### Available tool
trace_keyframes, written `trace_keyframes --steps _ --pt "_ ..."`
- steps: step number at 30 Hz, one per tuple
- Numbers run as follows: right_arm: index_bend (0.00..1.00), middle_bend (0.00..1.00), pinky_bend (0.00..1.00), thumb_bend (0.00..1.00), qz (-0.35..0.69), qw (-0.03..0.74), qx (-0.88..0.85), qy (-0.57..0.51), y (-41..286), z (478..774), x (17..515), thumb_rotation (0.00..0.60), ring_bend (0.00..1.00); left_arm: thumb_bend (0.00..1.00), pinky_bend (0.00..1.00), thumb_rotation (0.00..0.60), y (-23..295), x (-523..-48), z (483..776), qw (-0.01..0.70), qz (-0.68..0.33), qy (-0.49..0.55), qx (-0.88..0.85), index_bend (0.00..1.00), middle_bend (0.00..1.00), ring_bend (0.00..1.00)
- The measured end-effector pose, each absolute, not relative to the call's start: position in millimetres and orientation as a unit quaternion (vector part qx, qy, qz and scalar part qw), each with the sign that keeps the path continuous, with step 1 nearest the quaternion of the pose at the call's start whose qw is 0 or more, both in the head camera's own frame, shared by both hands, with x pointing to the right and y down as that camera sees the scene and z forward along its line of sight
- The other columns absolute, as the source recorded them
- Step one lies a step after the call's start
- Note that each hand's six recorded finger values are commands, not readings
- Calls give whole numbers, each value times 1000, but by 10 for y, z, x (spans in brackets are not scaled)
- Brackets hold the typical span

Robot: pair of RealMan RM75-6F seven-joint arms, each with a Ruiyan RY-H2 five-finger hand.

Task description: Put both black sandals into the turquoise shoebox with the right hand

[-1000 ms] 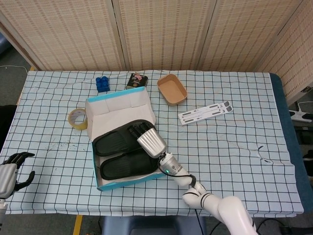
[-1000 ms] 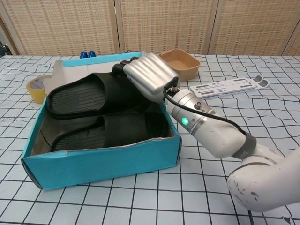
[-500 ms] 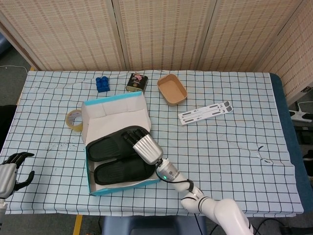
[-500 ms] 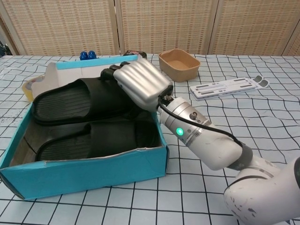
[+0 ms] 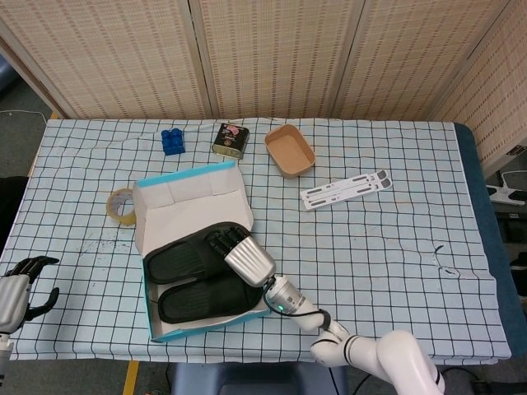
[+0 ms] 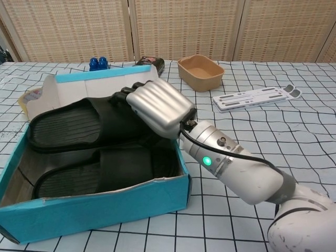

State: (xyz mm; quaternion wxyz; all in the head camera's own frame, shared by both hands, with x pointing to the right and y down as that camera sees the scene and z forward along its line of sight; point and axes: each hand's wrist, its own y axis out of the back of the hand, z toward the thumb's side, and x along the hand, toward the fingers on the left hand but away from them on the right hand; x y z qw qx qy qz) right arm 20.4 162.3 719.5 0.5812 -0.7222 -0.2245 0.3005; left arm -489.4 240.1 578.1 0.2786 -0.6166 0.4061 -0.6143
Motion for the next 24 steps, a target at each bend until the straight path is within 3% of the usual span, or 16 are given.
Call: trace_keyframes --steps 11,24 --pt "412 350 235 115 360 625 -672 -168 1500 7282 439 600 152 402 357 600 2400 -4900 5791 277 -615 405 -617 260 233 190" --pt "371 281 164 116 398 646 -632 -156 1335 7084 634 600 82 403 357 600 2401 -4900 5812 275 -617 403 -617 260 233 190"
